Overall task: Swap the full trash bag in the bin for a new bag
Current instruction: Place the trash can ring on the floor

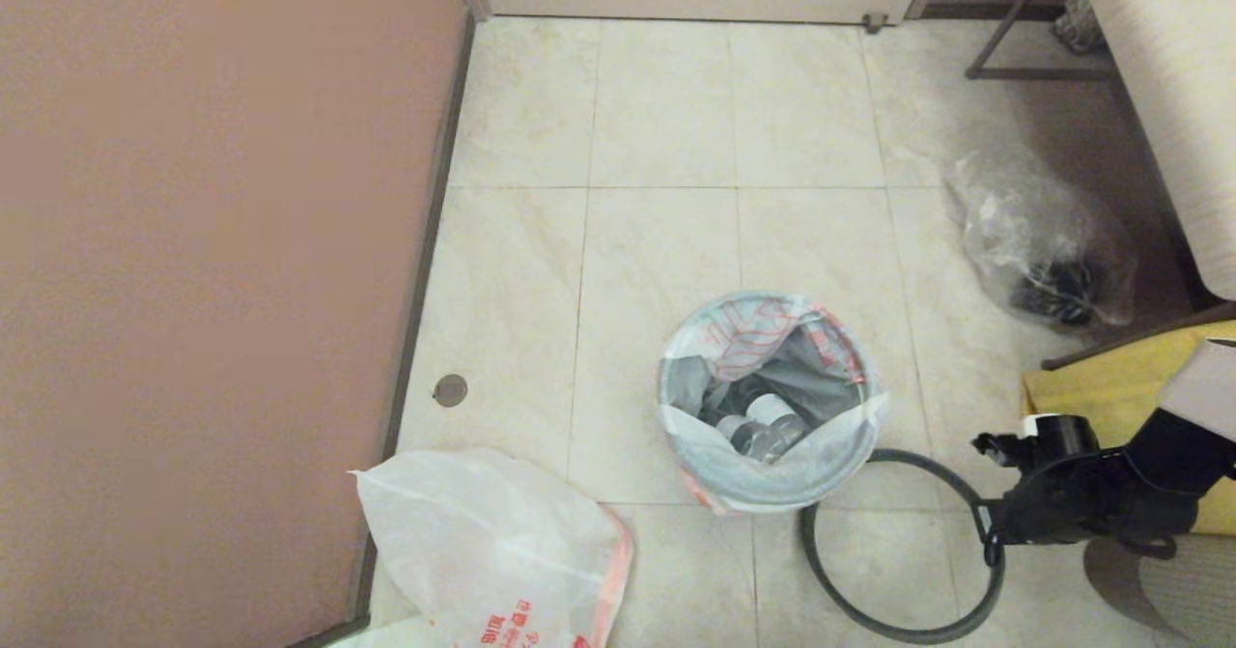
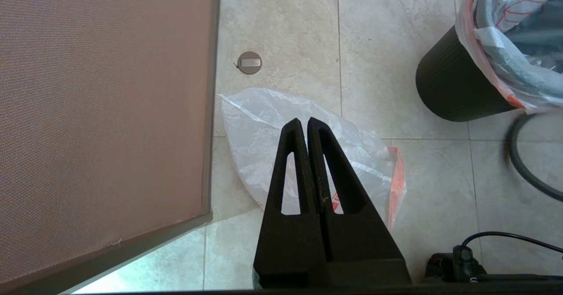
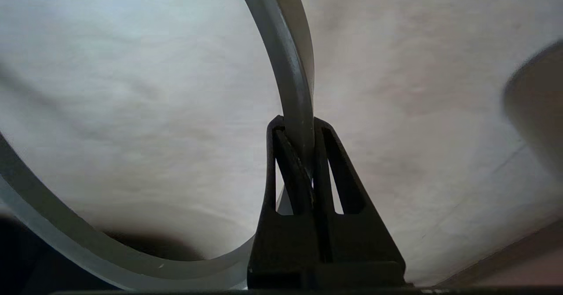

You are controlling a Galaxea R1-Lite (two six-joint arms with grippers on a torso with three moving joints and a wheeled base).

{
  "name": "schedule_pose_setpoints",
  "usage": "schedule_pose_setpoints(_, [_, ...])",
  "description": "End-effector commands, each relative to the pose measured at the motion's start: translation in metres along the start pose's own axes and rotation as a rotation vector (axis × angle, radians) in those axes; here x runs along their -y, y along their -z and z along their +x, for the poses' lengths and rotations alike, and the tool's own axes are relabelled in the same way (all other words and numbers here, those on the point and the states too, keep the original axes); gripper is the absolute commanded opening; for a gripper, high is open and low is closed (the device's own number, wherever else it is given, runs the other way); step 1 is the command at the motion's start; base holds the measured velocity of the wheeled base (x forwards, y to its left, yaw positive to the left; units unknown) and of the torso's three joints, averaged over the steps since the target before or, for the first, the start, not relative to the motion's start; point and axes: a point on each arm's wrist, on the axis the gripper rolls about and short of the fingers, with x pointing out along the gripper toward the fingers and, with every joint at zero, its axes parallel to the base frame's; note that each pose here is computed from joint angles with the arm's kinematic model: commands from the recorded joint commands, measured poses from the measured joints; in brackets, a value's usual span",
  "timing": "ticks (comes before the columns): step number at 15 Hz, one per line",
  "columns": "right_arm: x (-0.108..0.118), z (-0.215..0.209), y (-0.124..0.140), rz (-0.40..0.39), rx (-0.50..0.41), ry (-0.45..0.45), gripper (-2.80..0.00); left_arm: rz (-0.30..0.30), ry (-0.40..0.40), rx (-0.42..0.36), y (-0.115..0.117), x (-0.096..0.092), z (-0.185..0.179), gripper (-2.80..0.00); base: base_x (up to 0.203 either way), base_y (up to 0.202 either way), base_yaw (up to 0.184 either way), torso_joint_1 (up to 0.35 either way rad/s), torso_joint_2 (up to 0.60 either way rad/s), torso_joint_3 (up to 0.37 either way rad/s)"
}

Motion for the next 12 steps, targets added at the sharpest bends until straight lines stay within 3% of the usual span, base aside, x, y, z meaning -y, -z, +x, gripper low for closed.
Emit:
schedule_pose_setpoints(1, [0.014,0.013,0.011,-0.027,-0.067,0.009,-2.80,0.000,0.000,-0.001,0.000,0.000,0.000,-2.80,0.000,0.000,0.000,0.000,0.00,0.000])
schedule_pose_setpoints(2, [0.019,0.011,0.014,-0.061,-0.084,0.014,-2.80,0.000,-0.001,-0.001,0.000,0.000,0.000,-2.80,0.000,0.000,0.000,0.000,0.00,0.000])
schedule_pose_setpoints(8, [0.025,-0.055,-0.002,-0.015,0.010,0.046,-2.80,0.000,0.000,-0.001,0.000,0.000,0.000,-2.80,0.000,0.000,0.000,0.000,0.00,0.000])
schedule_pose_setpoints(11, [0.023,-0.083,0.017,-0.013,-0.081,0.134,-2.80,0.000,0.000,-0.001,0.000,0.000,0.000,-2.80,0.000,0.000,0.000,0.000,0.00,0.000])
schedule_pose_setpoints(12, [0.024,-0.088,0.024,-0.007,-0.088,0.142,0.00,0.000,0.000,-0.002,0.000,0.000,0.000,-2.80,0.000,0.000,0.000,0.000,0.00,0.000])
